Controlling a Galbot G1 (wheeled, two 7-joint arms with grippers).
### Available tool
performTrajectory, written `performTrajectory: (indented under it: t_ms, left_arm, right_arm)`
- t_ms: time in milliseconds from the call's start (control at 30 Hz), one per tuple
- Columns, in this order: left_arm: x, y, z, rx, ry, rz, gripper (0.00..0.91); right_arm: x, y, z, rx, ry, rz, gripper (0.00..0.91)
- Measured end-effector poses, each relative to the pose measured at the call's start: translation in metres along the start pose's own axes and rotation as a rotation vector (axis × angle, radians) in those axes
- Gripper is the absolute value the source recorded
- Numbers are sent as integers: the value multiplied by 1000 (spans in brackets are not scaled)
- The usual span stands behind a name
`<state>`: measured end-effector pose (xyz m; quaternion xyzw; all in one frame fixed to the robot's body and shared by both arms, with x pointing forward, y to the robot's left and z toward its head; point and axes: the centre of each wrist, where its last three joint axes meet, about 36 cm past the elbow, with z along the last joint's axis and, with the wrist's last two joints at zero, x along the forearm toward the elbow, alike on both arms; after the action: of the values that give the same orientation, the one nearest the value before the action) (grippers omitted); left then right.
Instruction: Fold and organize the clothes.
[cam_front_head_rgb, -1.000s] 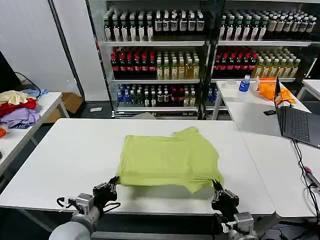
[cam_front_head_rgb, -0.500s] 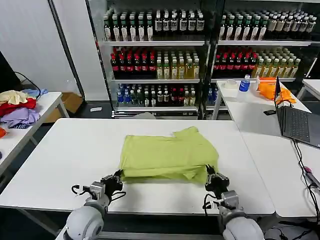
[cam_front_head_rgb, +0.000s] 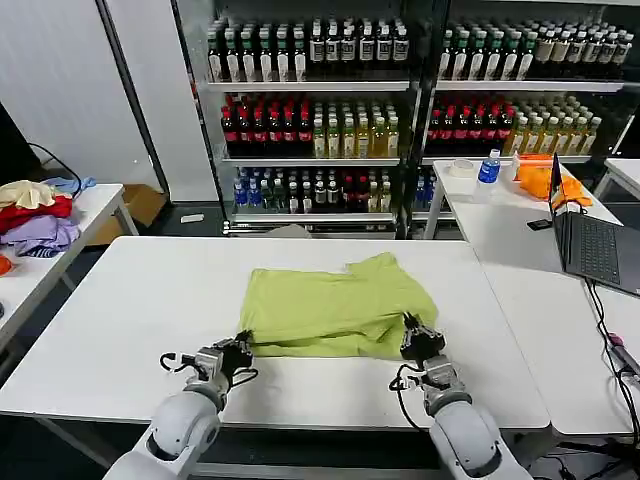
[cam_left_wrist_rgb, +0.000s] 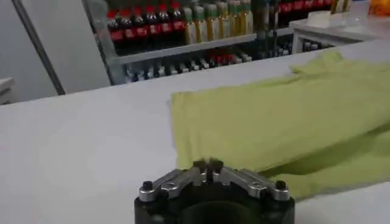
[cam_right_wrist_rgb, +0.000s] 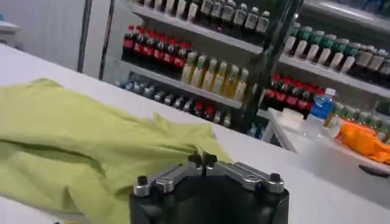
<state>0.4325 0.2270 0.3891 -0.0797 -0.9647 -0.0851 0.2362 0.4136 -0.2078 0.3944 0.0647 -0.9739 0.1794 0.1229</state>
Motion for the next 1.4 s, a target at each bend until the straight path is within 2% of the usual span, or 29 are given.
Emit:
performTrajectory:
  t_ms: [333, 533, 733, 1033, 1067, 1100, 1133, 1167, 1233, 1400]
  left_arm:
    - [2, 4, -3, 16, -25, -18, 907]
    - [11, 8, -2, 30, -33, -26, 907]
    - [21, 10, 2, 61, -29, -25, 907]
    - [19, 7, 10, 79, 8, -10, 907]
    - [18, 7, 11, 79, 14, -12, 725]
    - [17, 7, 11, 79, 19, -14, 484]
    - [17, 7, 12, 78, 22, -13, 101]
    - [17, 6, 12, 77, 25, -12, 20]
    - [17, 6, 15, 76, 31, -8, 20]
    - [17, 4, 20, 75, 40, -12, 20]
  right_arm:
    - [8, -4, 5, -21, -15, 31, 907]
    - [23, -10, 9, -57, 2, 54, 907]
    - [32, -19, 18, -119, 63, 78, 907]
    - [34, -16, 26, -198, 154, 74, 907]
    - [34, -16, 27, -204, 163, 73, 907]
    - [34, -15, 28, -209, 173, 72, 887]
    - [34, -14, 30, -215, 184, 70, 514]
    - [35, -14, 31, -219, 193, 69, 333]
    - [36, -12, 34, -228, 208, 63, 0]
    - [39, -12, 36, -248, 226, 58, 0]
